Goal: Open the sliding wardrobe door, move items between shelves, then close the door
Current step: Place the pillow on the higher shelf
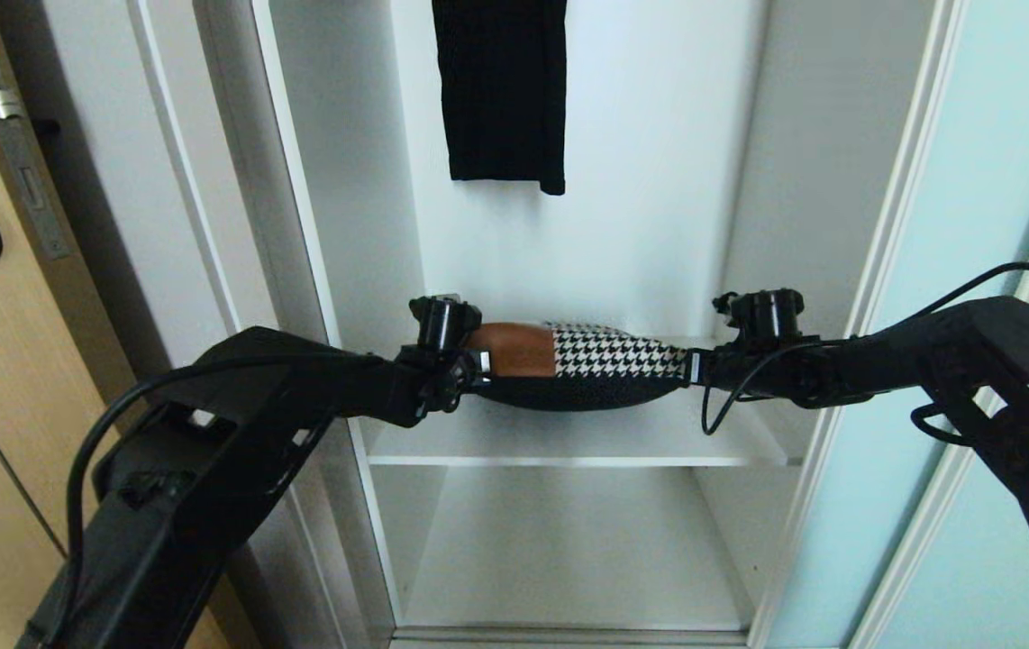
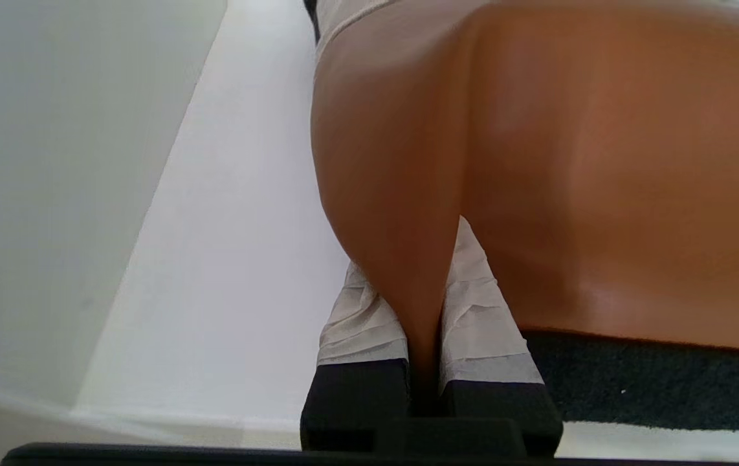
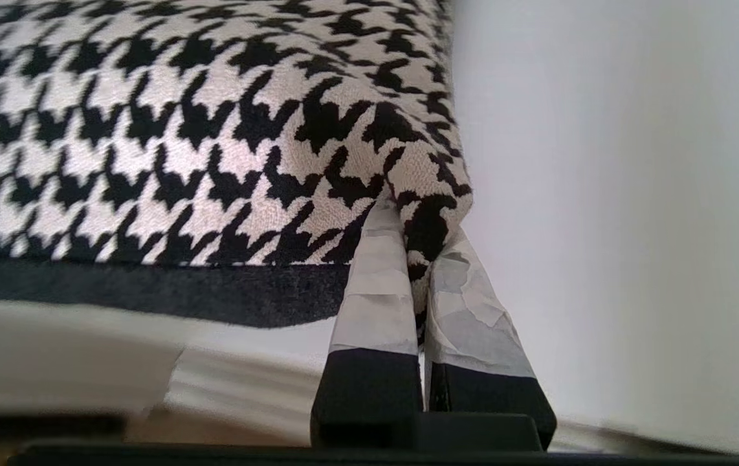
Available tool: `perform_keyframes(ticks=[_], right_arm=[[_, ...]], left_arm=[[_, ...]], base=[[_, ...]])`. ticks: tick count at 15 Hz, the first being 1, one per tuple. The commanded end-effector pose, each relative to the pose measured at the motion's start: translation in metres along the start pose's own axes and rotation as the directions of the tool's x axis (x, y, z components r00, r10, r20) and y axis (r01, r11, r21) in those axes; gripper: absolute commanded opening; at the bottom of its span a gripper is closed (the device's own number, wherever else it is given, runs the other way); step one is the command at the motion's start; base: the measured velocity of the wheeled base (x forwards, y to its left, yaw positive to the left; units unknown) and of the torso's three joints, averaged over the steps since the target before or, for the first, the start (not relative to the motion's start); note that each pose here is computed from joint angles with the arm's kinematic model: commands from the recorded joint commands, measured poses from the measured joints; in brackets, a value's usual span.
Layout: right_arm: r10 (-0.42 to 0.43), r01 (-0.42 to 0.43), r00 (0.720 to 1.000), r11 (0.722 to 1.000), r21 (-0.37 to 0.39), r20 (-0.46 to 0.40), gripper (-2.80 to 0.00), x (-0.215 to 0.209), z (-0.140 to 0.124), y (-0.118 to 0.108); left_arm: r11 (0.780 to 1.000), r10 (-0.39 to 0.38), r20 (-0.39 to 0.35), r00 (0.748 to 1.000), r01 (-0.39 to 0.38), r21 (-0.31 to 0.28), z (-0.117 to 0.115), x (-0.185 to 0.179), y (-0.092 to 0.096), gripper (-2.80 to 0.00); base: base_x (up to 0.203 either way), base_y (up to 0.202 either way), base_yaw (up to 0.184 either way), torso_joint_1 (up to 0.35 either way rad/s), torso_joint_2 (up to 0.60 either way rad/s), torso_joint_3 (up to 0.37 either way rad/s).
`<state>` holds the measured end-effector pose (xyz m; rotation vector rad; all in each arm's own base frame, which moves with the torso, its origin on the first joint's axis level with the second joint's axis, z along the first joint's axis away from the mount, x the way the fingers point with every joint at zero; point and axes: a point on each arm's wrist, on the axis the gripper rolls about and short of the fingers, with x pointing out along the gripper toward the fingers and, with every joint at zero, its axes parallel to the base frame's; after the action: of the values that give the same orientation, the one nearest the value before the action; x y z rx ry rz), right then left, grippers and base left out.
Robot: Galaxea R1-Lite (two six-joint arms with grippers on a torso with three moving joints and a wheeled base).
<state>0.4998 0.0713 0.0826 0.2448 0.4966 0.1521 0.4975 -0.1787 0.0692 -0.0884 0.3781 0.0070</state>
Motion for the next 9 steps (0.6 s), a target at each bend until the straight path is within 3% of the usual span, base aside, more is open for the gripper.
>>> perform_keyframes(ticks=[1, 5, 7, 9], right_arm=[[-0.032, 0.032, 0.999, 0.999, 0.001, -0.002, -2.80, 0.021, -0.012, -0.005], [-0.140, 0.141, 0.990, 0.989, -0.041, 0.027, -2.80, 0.053, -0.031, -0.011], [-0.153, 0.154, 0.988, 0.984, -0.094, 0.021, -2.80, 0.062, -0.043, -0.008], [-0.151, 0.150, 0.989, 0.982, -0.113, 0.005, -2.80, 0.068, -0.054, -0.005]], left_arm=[[1.000, 0.019, -0.006, 1.000, -0.019, -0.001, -0.014, 0.017, 0.003, -2.80], [0.998, 0.060, 0.023, 0.998, -0.060, -0.002, -0.041, 0.038, 0.013, -2.80], [0.993, 0.115, 0.018, 0.993, -0.115, 0.022, -0.058, 0.049, 0.023, -2.80], [0.990, 0.139, 0.053, 0.989, -0.141, 0.026, -0.057, 0.053, 0.031, -2.80]], base=[[0.000, 0.000, 0.000, 0.000, 0.00, 0.000], [0.000, 0.000, 0.000, 0.000, 0.00, 0.000], [0.000, 0.000, 0.000, 0.000, 0.00, 0.000], [0.000, 0.000, 0.000, 0.000, 0.00, 0.000]])
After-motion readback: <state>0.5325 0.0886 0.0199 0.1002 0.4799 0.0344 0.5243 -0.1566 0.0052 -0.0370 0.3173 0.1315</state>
